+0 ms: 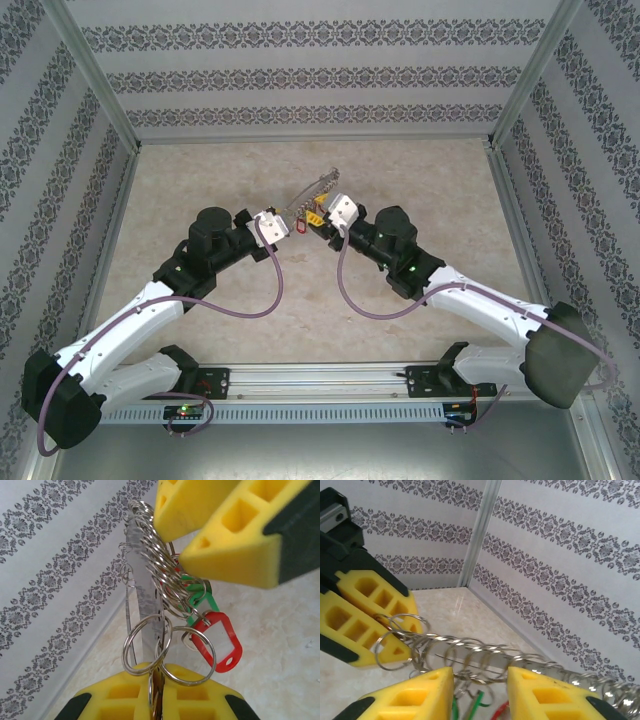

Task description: Put the keys on the keyring

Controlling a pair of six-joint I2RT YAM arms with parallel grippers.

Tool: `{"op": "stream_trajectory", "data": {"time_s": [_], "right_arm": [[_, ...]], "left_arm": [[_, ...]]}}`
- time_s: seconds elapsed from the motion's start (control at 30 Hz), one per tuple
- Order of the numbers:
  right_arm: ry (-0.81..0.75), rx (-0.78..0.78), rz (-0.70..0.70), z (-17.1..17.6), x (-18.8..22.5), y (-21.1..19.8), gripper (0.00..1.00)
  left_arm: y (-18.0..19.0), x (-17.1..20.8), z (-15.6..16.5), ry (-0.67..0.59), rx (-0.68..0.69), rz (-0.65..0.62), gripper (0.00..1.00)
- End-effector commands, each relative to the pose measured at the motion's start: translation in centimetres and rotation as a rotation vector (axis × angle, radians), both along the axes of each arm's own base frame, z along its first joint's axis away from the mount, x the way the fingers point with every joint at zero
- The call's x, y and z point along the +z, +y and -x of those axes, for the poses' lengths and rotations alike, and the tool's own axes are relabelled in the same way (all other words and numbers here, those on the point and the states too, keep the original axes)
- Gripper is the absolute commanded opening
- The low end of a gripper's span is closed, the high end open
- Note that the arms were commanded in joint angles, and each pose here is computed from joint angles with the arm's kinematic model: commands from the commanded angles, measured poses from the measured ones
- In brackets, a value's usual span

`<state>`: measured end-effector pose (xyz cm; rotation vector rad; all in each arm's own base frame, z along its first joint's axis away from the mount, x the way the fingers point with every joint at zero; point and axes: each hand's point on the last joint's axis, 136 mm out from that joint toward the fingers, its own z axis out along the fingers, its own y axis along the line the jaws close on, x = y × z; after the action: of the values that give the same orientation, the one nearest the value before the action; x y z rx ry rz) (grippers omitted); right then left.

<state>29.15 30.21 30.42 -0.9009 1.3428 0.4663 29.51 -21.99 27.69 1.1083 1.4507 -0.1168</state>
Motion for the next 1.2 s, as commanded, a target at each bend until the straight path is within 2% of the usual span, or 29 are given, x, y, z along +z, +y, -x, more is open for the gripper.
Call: {"op": "stream_trajectory", "data": {"time_s": [0.0,0.23,0.33,0.57,0.7,0.97,1.17], "right_arm": [[-0.032,0.04,-0.038,0.7,1.6,-0.7,0.29],[-0.024,0.078,-0.036,0.9,1.7,0.0,0.19],[-0.024,0.078,-0.029,1.0,1.5,0.2,0.09],[-0.022,0.082,-0.023,1.2,1.2,0.6,0.1],[-0.014,0.073,-0.022,1.0,0.9,0.7,0.17],[0.008,0.017,-0.016,-0.2,0.5,0.8,0.13],[0.005,-0.039,-0.025,-1.1,0.8,0.7,0.17]], "left_arm": [[-0.6,2.6,0.9,-0.082,-0.049,0.059,0.0],[-0.6,2.8,0.8,-0.082,-0.047,0.068,0.0],[-0.6,2.9,0.8,-0.079,-0.044,0.071,0.0],[-0.5,2.9,0.7,-0.074,-0.035,0.07,0.0],[-0.5,2.9,0.6,-0.074,-0.033,0.072,0.0],[-0.7,3.0,0.8,-0.076,-0.044,0.076,0.0],[-0.7,3.0,0.9,-0.075,-0.047,0.08,0.0]]}}
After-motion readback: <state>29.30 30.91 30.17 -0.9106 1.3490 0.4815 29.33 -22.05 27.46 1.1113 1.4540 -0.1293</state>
